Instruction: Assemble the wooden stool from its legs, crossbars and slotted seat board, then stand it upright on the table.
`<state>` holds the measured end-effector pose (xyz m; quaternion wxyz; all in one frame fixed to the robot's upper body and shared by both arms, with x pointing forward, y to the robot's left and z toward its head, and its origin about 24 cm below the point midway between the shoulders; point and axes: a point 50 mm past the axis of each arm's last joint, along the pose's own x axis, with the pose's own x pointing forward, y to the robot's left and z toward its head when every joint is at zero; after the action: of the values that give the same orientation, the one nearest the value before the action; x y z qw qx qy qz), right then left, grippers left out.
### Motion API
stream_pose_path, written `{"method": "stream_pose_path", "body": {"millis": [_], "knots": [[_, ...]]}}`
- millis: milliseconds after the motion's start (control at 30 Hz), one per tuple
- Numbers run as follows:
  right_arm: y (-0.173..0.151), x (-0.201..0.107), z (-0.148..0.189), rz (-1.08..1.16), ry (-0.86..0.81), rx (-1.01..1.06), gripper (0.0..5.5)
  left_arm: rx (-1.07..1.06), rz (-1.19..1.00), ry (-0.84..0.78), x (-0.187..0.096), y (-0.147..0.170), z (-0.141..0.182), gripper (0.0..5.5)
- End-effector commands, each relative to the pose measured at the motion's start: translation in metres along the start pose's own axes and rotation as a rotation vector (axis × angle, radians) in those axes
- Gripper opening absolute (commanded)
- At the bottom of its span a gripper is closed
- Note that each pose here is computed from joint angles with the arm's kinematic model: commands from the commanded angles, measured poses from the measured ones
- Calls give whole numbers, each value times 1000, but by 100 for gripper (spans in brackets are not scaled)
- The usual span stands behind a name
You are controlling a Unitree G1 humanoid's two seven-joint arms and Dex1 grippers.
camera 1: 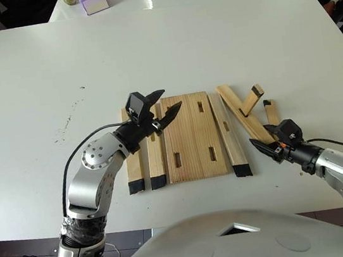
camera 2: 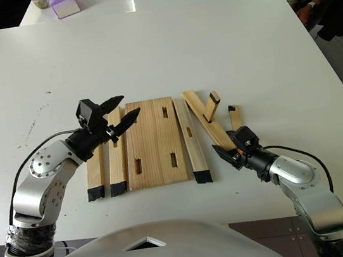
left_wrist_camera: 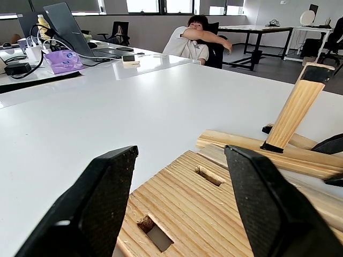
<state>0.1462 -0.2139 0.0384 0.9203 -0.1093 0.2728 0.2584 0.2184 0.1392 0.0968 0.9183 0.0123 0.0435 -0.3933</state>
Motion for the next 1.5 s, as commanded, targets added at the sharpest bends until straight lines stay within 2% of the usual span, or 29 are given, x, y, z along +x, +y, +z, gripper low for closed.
{"method": "stream_pose_path", "body": {"millis": [33,167,467,833,933,1067,1100,1167,1300,1500], "knots": [[-2,5,-1,-56,-11,17,270,1,-14,12,3,0,-1,301],[0,7,-1,-62,-14,18,215,1,-15,14,3,0,-1,301],[-4,12,7,-81,-50,19,214,1,-2,9,4,1,-1,301],[-27,9,71,-140,-366,22,212,-45,70,5,3,20,9,301],[-29,2,102,-34,-481,-7,212,-133,88,-3,3,28,24,301],[-30,-10,140,224,-564,-52,212,-165,-104,-125,-4,20,59,355],[-29,-14,147,298,-568,-59,211,-150,-137,-148,-3,18,67,385],[-28,-20,160,411,-575,-62,211,-178,-229,-218,-3,14,85,400],[-31,-28,176,549,-571,-58,206,-280,-383,-316,-7,10,104,400],[-37,-25,173,656,-520,-43,206,-313,-431,-278,5,9,99,400]]}}
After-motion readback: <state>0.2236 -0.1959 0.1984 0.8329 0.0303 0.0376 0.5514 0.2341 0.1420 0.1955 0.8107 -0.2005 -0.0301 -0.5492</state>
